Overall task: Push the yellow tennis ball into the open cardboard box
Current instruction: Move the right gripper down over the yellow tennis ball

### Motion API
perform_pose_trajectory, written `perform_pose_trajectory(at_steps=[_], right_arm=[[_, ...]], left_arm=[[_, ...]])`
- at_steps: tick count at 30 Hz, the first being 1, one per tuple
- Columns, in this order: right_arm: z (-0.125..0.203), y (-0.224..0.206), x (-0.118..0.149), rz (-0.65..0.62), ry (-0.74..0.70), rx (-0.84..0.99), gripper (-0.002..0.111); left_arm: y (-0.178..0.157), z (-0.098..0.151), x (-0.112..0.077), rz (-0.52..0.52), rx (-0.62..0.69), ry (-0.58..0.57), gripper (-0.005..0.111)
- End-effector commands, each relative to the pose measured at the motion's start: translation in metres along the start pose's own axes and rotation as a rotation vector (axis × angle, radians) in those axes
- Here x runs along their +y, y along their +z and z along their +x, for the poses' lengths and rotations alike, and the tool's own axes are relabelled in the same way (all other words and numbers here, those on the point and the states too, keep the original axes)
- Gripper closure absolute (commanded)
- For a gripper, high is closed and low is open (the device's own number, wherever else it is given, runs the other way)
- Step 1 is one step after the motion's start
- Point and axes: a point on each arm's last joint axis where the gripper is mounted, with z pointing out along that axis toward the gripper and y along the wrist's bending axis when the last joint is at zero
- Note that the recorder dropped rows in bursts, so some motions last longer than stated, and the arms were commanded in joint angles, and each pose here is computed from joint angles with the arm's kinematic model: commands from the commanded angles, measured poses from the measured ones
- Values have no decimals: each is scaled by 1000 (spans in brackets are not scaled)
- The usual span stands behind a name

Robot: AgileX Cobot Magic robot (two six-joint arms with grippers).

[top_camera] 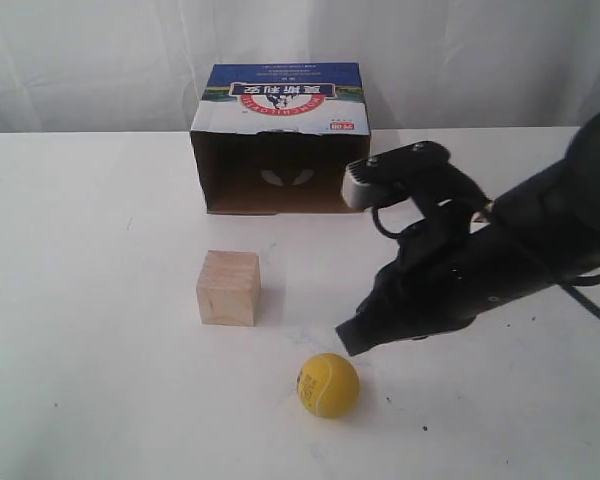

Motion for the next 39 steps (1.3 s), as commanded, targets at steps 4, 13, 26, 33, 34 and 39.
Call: perform_pose_trajectory(at_steps=[4,13,26,33,34,39], right_arm=[[-12,30,5,-17,-61,84,108],[-4,53,0,-28,-53,200,108],[-2,63,23,-63,-116,215,108],[1,75,21,-49,-138,243,108],[3,79,20,-47,-137,255,108],[5,90,16,-28,-155,268,108]], left_arm=[[0,1,0,7,-4,-3,107],[0,1,0,7,-4,-3,107],[0,1,0,7,-4,-3,107],[0,1,0,7,-4,-3,107],[0,1,0,7,-4,-3,107],[0,1,0,7,-4,-3,107]])
